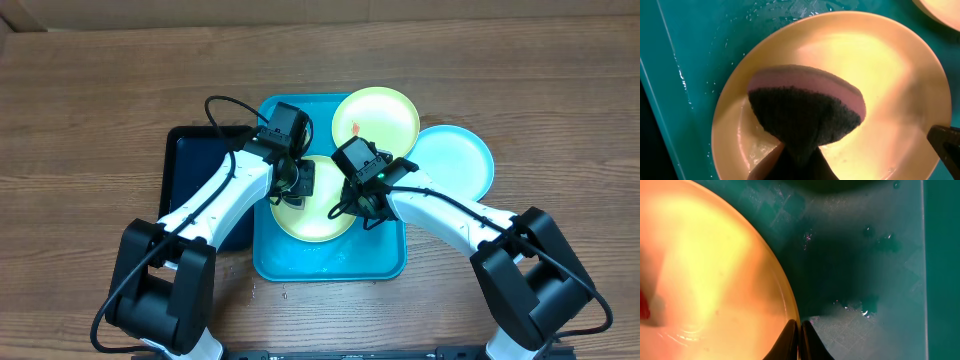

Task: Clean dirty plates on tray and stack at the side
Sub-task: 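Scrub the yellow plate with the sponge while the right gripper holds it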

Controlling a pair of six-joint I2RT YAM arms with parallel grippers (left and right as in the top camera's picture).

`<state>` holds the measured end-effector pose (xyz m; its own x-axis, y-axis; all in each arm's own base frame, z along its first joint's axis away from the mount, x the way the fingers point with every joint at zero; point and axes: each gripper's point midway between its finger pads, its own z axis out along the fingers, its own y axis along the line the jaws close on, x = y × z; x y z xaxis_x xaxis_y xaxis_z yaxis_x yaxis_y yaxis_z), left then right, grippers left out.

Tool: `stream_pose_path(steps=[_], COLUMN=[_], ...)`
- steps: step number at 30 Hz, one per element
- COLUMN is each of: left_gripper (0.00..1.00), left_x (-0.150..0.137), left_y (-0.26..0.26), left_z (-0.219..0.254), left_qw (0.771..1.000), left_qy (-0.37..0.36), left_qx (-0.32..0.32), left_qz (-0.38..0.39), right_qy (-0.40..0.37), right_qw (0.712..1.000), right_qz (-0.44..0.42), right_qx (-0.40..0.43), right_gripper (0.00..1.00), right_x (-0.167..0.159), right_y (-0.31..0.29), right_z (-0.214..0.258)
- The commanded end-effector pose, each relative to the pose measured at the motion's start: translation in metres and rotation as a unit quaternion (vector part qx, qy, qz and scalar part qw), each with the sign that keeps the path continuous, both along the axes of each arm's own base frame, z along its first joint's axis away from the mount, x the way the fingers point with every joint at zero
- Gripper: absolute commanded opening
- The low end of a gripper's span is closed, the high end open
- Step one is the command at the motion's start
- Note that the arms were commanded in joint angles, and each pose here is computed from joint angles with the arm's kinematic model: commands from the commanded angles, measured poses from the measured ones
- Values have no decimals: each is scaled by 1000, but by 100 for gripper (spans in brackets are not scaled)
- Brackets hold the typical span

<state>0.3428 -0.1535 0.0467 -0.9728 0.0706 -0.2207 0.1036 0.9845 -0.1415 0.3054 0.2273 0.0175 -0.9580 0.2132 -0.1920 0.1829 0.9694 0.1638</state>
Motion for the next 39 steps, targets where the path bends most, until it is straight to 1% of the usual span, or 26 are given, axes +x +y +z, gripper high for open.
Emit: stream_pose_path(steps=[1,8,12,21,26,32,35,39], left_gripper=[4,4,4,4,4,4,4,4], left_x=[2,3,4,4,0,-6,-15,-26], left_y=[3,7,8,12,13,15,9,-5], left_z=[-4,-5,-5,-8,-23,-56,-68,-62], left_qw=[1000,1000,1000,999,999,997,995,994], left_qy=[-2,-5,-5,-6,15,54,85,112], left_qx=[9,21,23,34,41,54,38,-11], left_qz=[9,12,13,15,24,31,25,13], right_qy=[-5,-5,-8,-9,-9,-9,-9,-9], right_qw=[1000,1000,1000,1000,1000,1000,1000,1000], right_qz=[-1,1,23,25,25,25,25,25], right_qx=[-4,-3,4,4,4,4,4,4], right_gripper=[4,4,4,4,4,4,4,4], right_x=[-1,-1,0,0,0,0,0,0], right_y=[-1,-1,4,4,4,4,4,4], right_z=[1,1,2,2,2,2,2,2])
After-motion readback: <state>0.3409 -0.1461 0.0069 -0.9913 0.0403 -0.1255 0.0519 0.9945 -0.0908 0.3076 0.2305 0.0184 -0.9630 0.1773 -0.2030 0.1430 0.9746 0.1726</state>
